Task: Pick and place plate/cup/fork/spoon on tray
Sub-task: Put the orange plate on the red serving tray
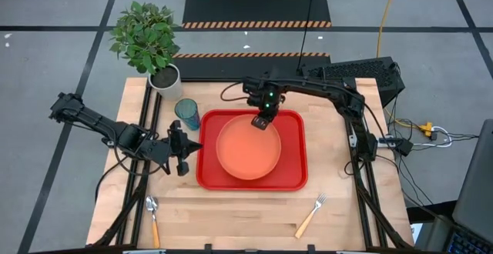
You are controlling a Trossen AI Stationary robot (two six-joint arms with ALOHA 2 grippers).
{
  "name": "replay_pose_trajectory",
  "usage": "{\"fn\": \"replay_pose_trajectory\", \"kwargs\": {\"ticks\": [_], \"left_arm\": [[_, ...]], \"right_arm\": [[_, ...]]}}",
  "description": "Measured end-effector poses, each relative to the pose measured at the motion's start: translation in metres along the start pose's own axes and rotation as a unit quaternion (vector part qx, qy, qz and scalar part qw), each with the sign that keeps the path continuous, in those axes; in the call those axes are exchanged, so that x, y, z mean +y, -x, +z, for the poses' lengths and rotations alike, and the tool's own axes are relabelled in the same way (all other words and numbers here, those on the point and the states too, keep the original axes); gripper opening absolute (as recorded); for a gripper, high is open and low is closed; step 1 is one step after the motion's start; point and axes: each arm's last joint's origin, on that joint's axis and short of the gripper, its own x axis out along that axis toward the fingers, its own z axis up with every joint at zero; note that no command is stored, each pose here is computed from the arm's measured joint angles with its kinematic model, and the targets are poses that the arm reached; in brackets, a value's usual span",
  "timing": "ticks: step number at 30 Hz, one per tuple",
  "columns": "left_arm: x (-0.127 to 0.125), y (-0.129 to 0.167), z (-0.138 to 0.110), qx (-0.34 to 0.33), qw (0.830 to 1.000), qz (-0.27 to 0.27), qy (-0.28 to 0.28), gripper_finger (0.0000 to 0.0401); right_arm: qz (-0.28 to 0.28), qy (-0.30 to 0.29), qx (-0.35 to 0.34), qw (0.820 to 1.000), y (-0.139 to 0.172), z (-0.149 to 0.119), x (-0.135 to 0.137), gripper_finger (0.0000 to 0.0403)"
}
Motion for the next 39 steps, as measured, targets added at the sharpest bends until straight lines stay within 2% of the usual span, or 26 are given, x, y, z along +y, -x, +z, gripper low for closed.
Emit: {"fn": "replay_pose_trajectory", "kwargs": {"ticks": [10,19,32,39], "left_arm": [[0.0,0.0,0.0,0.0,1.0,0.0,-0.001,0.0026],[0.0,0.0,0.0,0.0,1.0,0.0,-0.007,0.0026],[0.0,0.0,0.0,-0.001,1.0,0.0,-0.006,0.0026],[0.0,0.0,0.0,-0.001,1.0,0.0,-0.006,0.0026]], "right_arm": [[0.016,-0.02,0.016,1.0,-0.035,0.0,-0.026,0.0],[0.04,-0.026,0.003,0.999,-0.052,0.002,-0.037,0.0],[0.047,-0.05,-0.006,0.998,-0.062,0.002,-0.047,0.0],[0.048,-0.059,-0.015,0.997,-0.062,0.004,-0.047,0.0021]]}}
